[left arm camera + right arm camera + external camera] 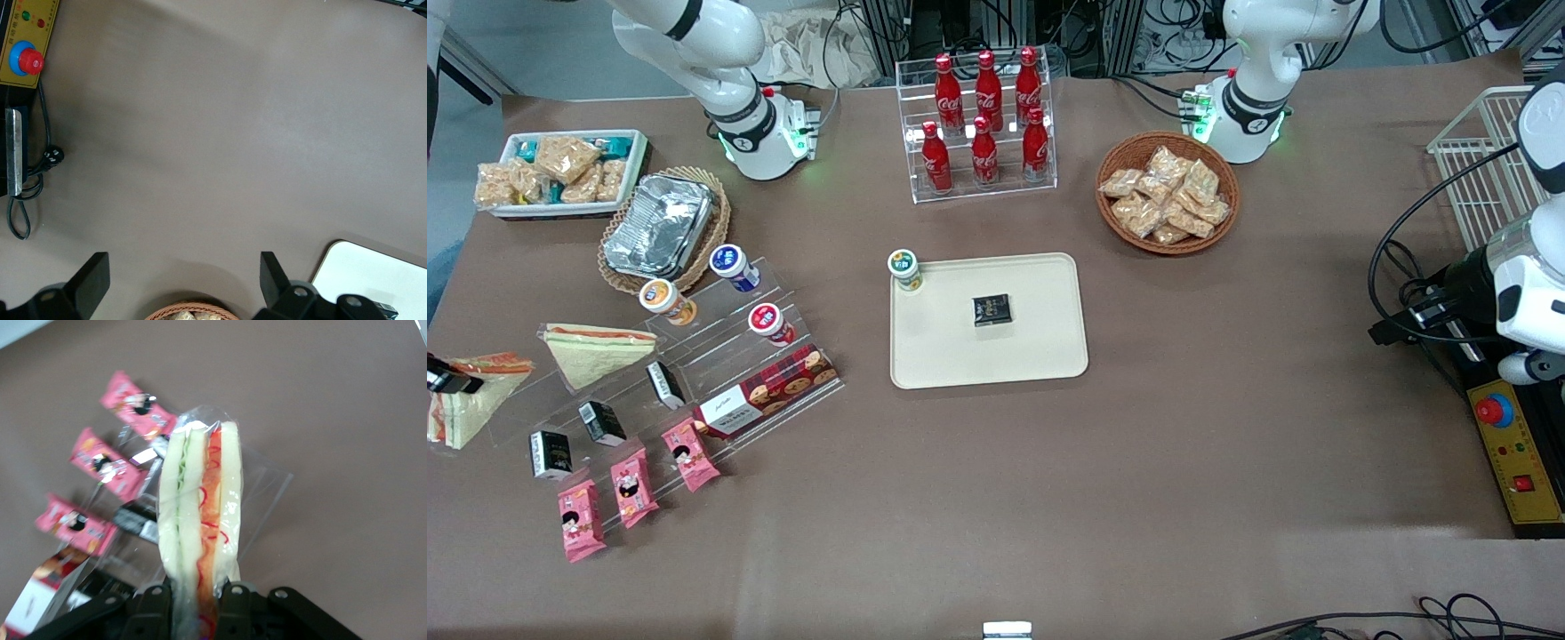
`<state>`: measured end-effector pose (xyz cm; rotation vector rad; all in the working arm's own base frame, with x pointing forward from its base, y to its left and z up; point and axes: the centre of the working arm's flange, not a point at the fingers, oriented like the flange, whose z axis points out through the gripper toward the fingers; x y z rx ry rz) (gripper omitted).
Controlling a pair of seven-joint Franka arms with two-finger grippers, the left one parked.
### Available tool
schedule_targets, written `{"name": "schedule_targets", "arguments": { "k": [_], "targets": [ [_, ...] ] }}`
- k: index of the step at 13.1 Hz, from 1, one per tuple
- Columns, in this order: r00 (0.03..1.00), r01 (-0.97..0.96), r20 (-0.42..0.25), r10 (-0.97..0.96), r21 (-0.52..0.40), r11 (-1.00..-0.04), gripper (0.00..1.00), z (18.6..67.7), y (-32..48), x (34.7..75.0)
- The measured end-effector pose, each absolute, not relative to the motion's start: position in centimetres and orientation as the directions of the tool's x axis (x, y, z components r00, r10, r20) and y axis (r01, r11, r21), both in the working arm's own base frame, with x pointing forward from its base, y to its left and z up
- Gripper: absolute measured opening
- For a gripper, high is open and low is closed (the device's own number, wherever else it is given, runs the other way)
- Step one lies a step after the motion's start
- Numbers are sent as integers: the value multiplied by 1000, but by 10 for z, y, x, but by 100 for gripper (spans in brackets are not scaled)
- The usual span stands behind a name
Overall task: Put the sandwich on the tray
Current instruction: 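Lift the held sandwich up off the rack with the right gripper, then carry the sandwich over the cream tray beside the black box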
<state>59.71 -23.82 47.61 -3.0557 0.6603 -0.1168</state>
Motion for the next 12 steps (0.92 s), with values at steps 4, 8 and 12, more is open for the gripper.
{"name": "schedule_targets", "arguments": {
  "k": [4, 8, 12],
  "targets": [
    [980, -172, 96, -174, -31, -985, 19, 510, -184, 603],
    [998, 18, 62, 16, -39, -999, 19, 540, -86, 602],
    [965, 261, 32, 260, -23, -965, 19, 539, 57, 601]
  ]
}}
